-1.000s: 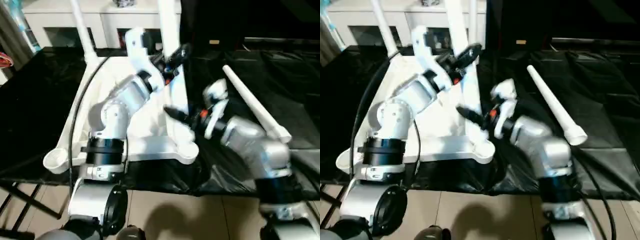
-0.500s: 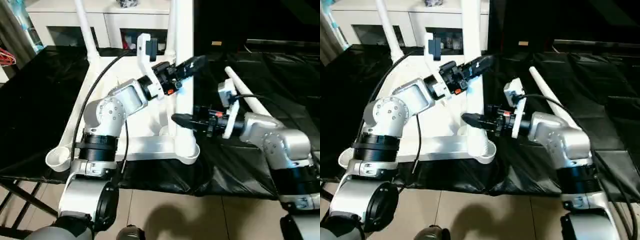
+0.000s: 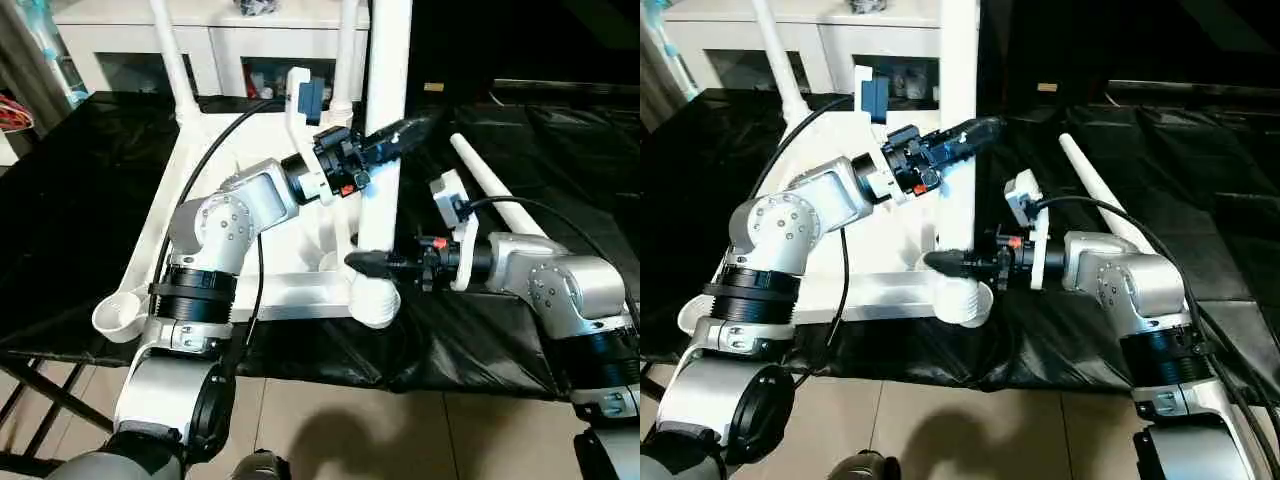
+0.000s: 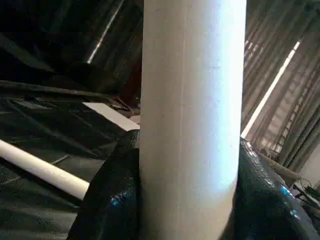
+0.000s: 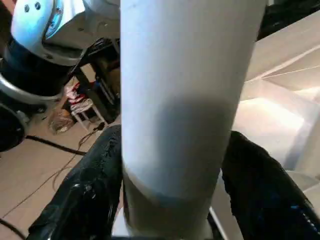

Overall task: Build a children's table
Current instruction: Pick table leg

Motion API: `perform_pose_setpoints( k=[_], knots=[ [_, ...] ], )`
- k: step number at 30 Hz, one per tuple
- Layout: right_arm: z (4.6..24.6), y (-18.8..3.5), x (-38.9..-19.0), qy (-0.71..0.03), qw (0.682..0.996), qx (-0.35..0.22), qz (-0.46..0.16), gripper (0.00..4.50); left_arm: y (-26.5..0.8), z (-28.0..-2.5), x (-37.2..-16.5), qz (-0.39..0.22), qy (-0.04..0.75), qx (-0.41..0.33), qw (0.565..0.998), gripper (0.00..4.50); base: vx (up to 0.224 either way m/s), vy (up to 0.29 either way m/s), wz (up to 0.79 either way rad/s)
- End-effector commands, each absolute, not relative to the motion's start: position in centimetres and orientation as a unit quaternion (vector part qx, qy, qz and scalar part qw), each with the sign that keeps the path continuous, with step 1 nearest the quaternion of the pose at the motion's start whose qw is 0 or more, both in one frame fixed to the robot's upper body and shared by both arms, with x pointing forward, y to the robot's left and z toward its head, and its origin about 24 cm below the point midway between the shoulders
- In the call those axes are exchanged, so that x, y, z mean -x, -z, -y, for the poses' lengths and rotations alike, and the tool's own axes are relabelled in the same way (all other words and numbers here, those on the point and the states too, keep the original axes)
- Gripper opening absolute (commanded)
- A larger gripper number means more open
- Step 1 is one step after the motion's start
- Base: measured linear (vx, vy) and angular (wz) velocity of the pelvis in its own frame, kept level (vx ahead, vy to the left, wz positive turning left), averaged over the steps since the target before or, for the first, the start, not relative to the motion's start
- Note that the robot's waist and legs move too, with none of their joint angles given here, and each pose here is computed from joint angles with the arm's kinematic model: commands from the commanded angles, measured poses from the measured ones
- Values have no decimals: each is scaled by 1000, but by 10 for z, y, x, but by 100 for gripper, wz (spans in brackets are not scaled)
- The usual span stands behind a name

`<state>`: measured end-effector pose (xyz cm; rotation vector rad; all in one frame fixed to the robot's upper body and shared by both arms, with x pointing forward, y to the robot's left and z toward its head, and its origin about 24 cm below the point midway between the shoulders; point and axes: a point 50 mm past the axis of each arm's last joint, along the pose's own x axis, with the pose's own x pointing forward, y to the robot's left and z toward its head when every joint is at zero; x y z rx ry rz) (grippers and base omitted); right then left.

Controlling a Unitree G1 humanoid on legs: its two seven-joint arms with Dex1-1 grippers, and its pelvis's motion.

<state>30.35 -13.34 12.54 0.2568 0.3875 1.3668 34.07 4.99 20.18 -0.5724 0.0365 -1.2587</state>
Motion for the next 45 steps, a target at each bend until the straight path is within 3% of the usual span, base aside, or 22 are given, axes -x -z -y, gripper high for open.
perform_pose_setpoints(
  k=[1,7,8,15,33,34,45],
  knots=[
    [132,-133,-305,-636,745,-109,-172,301,-209,-47,-337,-8,597,254,761,181,0,0,0],
    [131,-133,-307,-638,741,-113,-174,301,-208,-47,-335,-11,604,249,757,181,0,0,0],
    [131,-133,-306,-639,740,-113,-175,273,-208,-46,-335,-12,604,248,757,181,0,0,0],
    [131,-129,-303,-646,731,-115,-187,219,-208,-46,-335,-13,608,244,755,181,0,0,0],
    [131,-122,-305,-632,744,-101,-191,218,-207,-44,-334,-17,617,237,751,181,0,0,0],
    [131,-121,-304,-636,740,-103,-193,200,-207,-44,-334,-17,617,237,750,181,0,0,0],
    [130,-120,-305,-638,737,-105,-197,189,-208,-46,-335,-14,615,234,753,181,0,0,0]
  ],
)
